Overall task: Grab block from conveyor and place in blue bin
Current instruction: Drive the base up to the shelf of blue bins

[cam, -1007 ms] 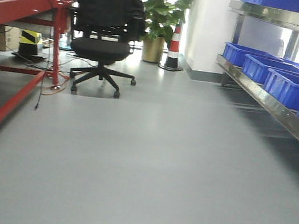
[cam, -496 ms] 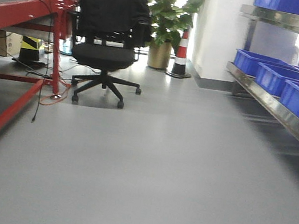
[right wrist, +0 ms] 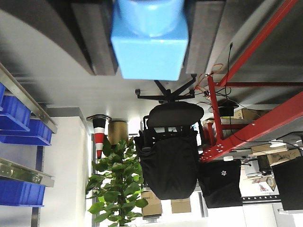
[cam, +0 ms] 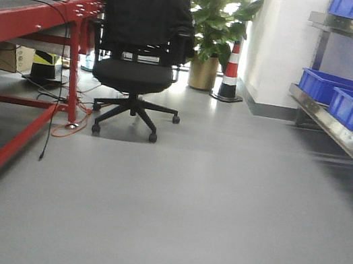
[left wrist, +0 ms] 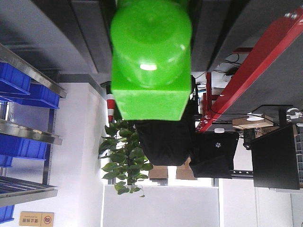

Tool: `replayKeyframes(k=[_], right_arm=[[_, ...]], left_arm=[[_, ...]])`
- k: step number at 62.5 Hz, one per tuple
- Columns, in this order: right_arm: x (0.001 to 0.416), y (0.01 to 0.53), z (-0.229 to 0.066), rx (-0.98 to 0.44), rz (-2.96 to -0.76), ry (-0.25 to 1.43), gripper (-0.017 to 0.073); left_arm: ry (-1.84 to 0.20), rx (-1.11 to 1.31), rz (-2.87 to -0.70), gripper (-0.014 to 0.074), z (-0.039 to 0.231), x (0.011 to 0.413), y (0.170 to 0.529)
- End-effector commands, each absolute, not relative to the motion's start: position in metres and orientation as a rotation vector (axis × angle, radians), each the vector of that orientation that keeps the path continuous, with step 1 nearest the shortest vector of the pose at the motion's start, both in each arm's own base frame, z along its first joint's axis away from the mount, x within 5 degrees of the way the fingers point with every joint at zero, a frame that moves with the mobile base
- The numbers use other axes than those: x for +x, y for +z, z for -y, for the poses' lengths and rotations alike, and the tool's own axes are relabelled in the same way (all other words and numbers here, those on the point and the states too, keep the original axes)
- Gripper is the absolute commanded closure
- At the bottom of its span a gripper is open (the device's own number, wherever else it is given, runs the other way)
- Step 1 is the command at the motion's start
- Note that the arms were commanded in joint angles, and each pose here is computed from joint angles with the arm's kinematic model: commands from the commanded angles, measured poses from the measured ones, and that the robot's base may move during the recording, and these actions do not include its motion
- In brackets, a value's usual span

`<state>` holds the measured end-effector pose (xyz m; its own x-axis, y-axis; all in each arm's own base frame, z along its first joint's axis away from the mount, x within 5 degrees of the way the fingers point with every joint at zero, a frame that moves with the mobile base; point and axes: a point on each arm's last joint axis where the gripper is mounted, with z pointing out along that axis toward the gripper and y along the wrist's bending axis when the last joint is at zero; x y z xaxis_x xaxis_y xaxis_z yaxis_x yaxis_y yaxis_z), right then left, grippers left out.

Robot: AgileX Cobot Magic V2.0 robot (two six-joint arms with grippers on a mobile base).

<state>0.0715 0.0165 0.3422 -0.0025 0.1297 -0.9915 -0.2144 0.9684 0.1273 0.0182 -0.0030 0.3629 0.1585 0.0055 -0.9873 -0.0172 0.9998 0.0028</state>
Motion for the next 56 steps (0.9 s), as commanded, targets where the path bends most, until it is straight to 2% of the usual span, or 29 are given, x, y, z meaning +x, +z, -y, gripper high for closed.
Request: replayKeyframes(k=[1, 56], right_arm=[[0.0698, 0.348, -0.0158, -0.07, -1.514, 0.262, 0.0715], [0.0698, 0.348, -0.0158, -0.07, -1.514, 0.262, 0.0715]], left_arm=[[0.005, -0.01, -1.382, 0.0705, 0.0032, 0.0159, 0.3667], [0.005, -0.01, -1.382, 0.0705, 0.0032, 0.0159, 0.3667]])
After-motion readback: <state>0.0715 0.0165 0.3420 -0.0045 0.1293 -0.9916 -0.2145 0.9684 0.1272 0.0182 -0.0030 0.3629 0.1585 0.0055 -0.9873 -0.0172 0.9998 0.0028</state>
